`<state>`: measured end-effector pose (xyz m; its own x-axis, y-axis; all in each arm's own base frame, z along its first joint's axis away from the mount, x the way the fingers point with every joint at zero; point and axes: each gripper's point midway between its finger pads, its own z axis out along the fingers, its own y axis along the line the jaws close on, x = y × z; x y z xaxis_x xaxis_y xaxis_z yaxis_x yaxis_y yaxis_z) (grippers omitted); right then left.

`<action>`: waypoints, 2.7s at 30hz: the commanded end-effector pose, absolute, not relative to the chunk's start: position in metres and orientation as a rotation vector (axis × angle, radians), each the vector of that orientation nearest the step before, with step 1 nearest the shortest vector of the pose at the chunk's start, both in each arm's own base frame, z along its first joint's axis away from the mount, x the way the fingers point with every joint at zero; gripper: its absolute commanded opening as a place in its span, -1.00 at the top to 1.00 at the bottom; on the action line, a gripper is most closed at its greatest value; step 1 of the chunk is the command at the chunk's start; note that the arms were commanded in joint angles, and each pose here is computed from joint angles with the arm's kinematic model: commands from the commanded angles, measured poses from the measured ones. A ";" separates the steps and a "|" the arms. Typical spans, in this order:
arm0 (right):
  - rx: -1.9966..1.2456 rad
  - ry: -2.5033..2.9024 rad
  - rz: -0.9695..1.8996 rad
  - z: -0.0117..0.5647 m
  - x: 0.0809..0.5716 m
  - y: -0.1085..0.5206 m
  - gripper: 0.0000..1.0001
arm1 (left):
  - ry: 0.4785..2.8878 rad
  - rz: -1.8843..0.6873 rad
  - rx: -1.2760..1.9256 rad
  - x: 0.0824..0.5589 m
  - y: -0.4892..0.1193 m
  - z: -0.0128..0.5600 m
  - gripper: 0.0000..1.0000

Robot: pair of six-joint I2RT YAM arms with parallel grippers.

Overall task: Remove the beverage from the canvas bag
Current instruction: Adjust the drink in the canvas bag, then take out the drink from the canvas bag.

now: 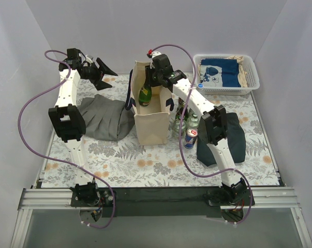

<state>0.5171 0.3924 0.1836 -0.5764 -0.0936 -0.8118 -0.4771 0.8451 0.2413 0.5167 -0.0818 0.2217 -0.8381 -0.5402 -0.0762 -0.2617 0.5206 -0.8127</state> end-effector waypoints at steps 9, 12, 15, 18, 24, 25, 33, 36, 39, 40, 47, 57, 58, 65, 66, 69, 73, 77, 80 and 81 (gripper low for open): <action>-0.461 2.049 0.707 0.209 0.516 0.420 -0.03 | 2.394 -1.282 -0.604 0.510 -0.089 0.254 -0.38; -0.461 2.045 0.708 0.207 0.518 0.420 -0.05 | 2.391 -1.283 -0.600 0.510 -0.089 0.255 -0.38; -0.476 2.040 0.712 0.206 0.517 0.423 -0.09 | 2.391 -1.292 -0.599 0.510 -0.090 0.255 -0.38; -0.486 2.045 0.697 0.202 0.517 0.423 -0.16 | 2.386 -1.293 -0.594 0.511 -0.090 0.257 -0.39; -0.519 2.080 0.657 0.180 0.517 0.421 -0.22 | 2.376 -1.283 -0.585 0.510 -0.089 0.263 -0.39; -0.529 2.071 0.659 0.181 0.517 0.423 -0.22 | 2.376 -1.283 -0.585 0.510 -0.089 0.263 -0.39; -0.547 2.033 0.655 0.185 0.521 0.428 -0.20 | 2.369 -1.268 -0.582 0.509 -0.088 0.268 -0.39; -0.528 2.028 0.662 0.185 0.524 0.428 -0.20 | 2.364 -1.267 -0.580 0.509 -0.087 0.270 -0.39; -0.513 2.012 0.650 0.188 0.527 0.428 -0.21 | 2.364 -1.261 -0.578 0.508 -0.088 0.271 -0.39; -0.509 1.995 0.651 0.192 0.530 0.428 -0.21 | 2.365 -1.258 -0.580 0.508 -0.087 0.270 -0.39; -0.501 2.008 0.664 0.185 0.529 0.432 -0.21 | 2.366 -1.259 -0.580 0.508 -0.088 0.270 -0.39; -0.524 2.035 0.641 0.178 0.524 0.428 0.47 | 2.369 -1.262 -0.583 0.507 -0.088 0.270 -0.39; -0.522 2.030 0.641 0.180 0.525 0.428 0.58 | 2.369 -1.262 -0.587 0.507 -0.087 0.269 -0.39; -0.531 2.025 0.643 0.184 0.520 0.430 0.97 | 2.366 -1.278 -0.579 0.507 -0.089 0.271 -0.39; -0.533 2.021 0.645 0.186 0.520 0.430 0.97 | 2.366 -1.278 -0.579 0.507 -0.089 0.271 -0.39; -0.557 1.998 0.635 0.195 0.516 0.434 0.97 | 2.366 -1.275 -0.583 0.506 -0.089 0.271 -0.39; -0.573 1.969 0.589 0.213 0.513 0.430 0.97 | 2.381 -1.269 -0.603 0.504 -0.089 0.267 -0.40; -0.575 1.906 0.512 0.249 0.507 0.422 0.97 | 2.399 -1.248 -0.628 0.501 -0.087 0.264 -0.39; -0.573 1.877 0.478 0.268 0.502 0.415 0.97 | 2.397 -1.228 -0.633 0.501 -0.086 0.266 -0.39; -0.573 1.873 0.473 0.271 0.500 0.414 0.97 | 2.399 -1.209 -0.640 0.501 -0.084 0.266 -0.40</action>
<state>0.5115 0.4229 0.1790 -0.4510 -0.2185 -0.8654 -0.5879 0.8023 0.1038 0.5169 -0.0824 0.2240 -0.8360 -0.5441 -0.0703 -0.2655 0.5133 -0.8161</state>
